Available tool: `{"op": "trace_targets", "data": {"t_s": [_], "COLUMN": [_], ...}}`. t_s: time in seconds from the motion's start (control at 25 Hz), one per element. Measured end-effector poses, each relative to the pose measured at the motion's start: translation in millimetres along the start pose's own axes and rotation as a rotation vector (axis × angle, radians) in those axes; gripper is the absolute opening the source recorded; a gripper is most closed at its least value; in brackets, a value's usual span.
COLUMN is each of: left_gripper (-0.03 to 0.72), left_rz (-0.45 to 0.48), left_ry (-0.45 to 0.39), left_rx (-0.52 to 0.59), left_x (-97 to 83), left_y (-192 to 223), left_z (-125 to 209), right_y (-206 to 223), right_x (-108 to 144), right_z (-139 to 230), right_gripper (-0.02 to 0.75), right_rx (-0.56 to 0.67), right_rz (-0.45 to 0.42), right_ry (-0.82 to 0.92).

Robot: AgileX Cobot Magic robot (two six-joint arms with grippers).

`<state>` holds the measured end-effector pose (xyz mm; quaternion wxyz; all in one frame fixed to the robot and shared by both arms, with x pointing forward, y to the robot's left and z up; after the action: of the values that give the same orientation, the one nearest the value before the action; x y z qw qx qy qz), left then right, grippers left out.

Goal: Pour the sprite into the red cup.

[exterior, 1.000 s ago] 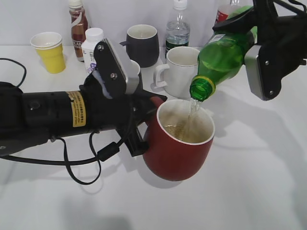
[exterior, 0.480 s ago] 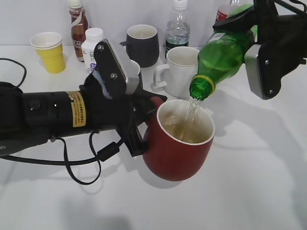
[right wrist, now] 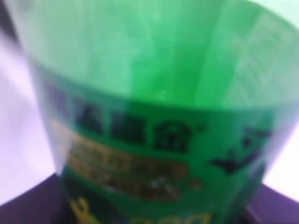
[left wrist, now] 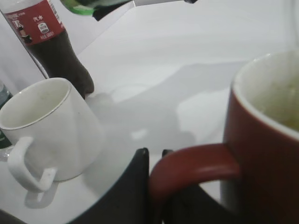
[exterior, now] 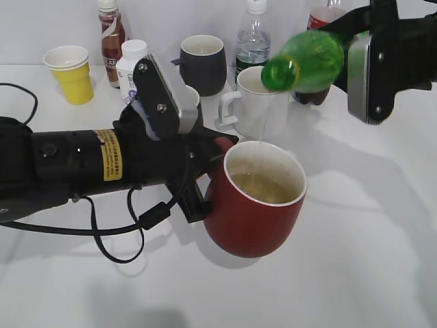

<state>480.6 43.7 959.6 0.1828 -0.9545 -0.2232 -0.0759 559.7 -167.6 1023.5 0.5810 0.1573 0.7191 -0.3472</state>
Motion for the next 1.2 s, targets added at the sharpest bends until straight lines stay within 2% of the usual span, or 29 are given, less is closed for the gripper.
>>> {"op": "trace_targets", "data": {"t_s": [0.16,0.4,0.56,0.68,0.8,1.0,1.08,1.2], "left_gripper": [0.05,0.05,0.05,0.05,0.05,0.05,0.05,0.05], "left_rz": [-0.009,-0.064,-0.136,-0.203,-0.272,-0.421,-0.485,-0.583], "left_ry": [-0.009,-0.036,-0.073,-0.105,-0.112,-0.123,-0.141,-0.187], "left_rx": [-0.003,-0.058,-0.089,-0.105,-0.124,-0.093,-0.083,-0.085], "left_x": [1.1,9.8,22.3,33.2,44.1,69.6,80.1,96.7], "left_y": [-1,-11,-28,-46,-69,-108,-122,-142], "left_z": [-1,-18,-28,-32,-37,-41,-41,-38], "right_y": [0,-1,-3,-6,-9,-17,-18,-17], "right_x": [-1,-7,-26,-40,-48,-64,-64,-57], "right_z": [-1,-10,-10,-2,4,16,24,34], "right_gripper": [0.392,0.392,0.392,0.392,0.392,0.392,0.392,0.392], "right_rx": [-0.009,-0.1,-0.16,-0.157,-0.158,-0.164,-0.126,-0.04], "right_rz": [0.003,0.036,0.178,0.299,0.39,0.552,0.586,0.59], "right_ry": [0.216,0.541,0.737,0.868,0.958,1.089,1.148,1.262]}}
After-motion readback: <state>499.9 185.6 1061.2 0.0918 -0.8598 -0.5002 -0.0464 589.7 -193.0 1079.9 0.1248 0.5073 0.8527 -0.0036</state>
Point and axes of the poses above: a point on each arm's last joint axis where the gripper is mounted, y pointing out along that axis toward the gripper, x along the wrist's bending axis when the last joint is at zero, z = x × y, the point moved 3 cm from there along y, pointing out along that axis toward the gripper, and after that the axes turned 2 degrees about -y, right-handed, at the moved point
